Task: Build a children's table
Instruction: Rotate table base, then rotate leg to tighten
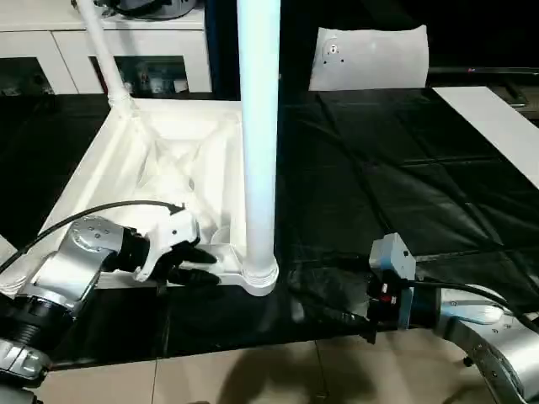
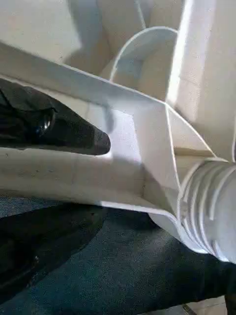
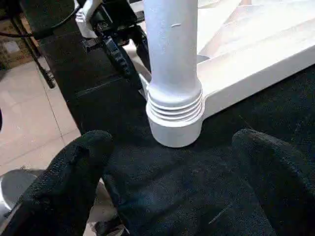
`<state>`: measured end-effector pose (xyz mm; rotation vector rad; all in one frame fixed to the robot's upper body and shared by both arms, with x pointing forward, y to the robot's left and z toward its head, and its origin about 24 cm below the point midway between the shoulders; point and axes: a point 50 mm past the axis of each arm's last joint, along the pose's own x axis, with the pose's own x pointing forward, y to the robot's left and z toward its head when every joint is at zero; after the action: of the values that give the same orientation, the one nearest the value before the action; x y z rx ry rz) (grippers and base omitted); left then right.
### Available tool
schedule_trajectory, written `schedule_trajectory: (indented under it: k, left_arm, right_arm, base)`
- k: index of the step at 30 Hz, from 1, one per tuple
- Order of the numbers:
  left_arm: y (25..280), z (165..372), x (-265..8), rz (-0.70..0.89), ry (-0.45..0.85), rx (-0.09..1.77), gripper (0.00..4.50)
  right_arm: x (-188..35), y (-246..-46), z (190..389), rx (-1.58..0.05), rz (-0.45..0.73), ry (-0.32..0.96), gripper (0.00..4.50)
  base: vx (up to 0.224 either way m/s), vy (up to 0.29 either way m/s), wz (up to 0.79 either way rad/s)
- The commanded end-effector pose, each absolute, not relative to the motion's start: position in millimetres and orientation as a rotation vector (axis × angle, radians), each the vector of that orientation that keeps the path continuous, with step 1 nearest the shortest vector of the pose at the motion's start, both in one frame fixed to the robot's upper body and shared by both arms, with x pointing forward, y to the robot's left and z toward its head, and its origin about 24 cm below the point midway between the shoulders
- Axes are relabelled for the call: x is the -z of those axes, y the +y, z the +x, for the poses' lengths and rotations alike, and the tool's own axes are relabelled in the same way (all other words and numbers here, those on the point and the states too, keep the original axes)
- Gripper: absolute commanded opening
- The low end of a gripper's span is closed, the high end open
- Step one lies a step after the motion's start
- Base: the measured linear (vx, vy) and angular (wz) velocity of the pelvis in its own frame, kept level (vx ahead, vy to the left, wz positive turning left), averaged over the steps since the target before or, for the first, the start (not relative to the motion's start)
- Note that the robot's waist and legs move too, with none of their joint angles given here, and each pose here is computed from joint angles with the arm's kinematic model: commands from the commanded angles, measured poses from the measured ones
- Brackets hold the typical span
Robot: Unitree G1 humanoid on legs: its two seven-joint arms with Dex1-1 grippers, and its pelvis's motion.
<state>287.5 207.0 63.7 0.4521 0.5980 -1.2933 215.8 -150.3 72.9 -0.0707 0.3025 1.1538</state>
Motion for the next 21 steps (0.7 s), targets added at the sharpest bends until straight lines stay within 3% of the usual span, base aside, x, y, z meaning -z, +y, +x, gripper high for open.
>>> schedule_trajectory:
  k: [1,13,21]
  left_arm:
    - [206,293,-69,0.474,0.584,1.301,1.31]
    - [201,295,-67,0.453,0.559,1.32,0.49]
    - [185,296,-67,0.449,0.489,1.383,0.04]
  right_arm:
    - [-76,-147.1,215.0,-1.177,-0.075,0.298,4.5]
    - [-76,-147.5,218.4,-1.147,-0.064,0.312,4.5]
    - [-79,-148.2,240.8,-1.103,-0.128,0.229,4.5]
  base:
    - [0.0,0.0,0.0]
    - [0.0,0.0,0.0]
    - [0.0,0.0,0.0]
